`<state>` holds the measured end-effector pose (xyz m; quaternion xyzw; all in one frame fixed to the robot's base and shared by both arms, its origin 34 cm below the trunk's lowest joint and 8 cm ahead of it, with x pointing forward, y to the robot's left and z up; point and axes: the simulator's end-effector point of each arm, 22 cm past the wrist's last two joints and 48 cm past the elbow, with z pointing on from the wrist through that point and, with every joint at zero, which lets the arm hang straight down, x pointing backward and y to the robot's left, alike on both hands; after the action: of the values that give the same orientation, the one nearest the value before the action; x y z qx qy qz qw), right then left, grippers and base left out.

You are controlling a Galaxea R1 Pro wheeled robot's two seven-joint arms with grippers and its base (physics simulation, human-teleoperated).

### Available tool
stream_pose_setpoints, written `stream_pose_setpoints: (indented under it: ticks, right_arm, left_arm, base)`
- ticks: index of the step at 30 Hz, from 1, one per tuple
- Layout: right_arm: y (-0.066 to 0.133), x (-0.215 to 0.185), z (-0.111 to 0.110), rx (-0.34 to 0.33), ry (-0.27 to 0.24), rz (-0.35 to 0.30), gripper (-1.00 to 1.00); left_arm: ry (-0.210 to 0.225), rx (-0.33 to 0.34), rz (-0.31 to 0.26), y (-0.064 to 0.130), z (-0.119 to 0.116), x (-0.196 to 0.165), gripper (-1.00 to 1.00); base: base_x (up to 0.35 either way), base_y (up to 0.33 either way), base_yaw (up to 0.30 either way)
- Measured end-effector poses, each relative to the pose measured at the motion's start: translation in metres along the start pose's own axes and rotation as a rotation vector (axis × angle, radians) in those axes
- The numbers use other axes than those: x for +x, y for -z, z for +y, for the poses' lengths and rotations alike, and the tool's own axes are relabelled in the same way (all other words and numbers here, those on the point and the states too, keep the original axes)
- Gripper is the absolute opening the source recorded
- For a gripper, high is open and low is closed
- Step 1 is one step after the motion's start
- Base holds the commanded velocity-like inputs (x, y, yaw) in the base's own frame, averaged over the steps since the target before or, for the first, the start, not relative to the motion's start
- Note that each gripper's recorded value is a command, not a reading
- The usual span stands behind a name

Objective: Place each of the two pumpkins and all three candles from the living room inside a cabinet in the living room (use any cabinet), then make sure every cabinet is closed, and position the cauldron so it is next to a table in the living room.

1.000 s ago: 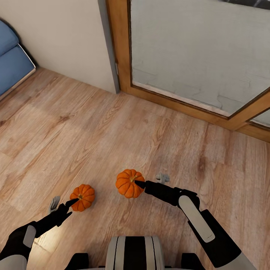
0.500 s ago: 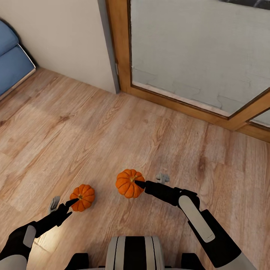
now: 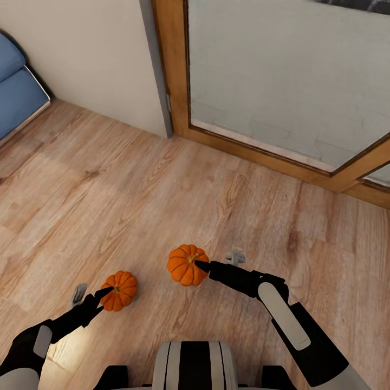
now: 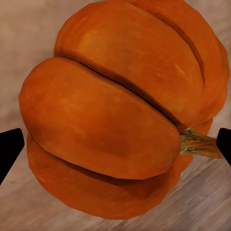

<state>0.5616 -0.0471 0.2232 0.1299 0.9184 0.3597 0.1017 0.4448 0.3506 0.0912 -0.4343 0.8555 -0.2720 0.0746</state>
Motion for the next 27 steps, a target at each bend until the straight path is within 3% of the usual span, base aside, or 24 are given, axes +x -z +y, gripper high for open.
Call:
stream_pose_setpoints:
  ticks: [12, 13, 27]
  right_arm:
    - [0.0002, -0.0002, -0.0004, 0.001, 0.0, 0.0, -1.0]
    - [0.0002, -0.0003, -0.0004, 0.001, 0.0, 0.0, -1.0]
    - [0.0001, 0.0, -0.0001, 0.0, 0.001, 0.001, -1.0]
  left_arm:
    - [-0.001, -0.002, 0.002, 0.0, 0.0005, 0.0005, 1.0]
    - [-0.001, -0.003, 0.002, 0.0001, 0.0009, 0.0006, -1.0]
    - [0.013, 0.006, -0.002, 0.0007, -0.0008, -0.0005, -1.0]
  base:
    - [0.0, 0.0, 0.0]
    - [0.0, 0.0, 0.0]
    - [0.0, 0.0, 0.0]
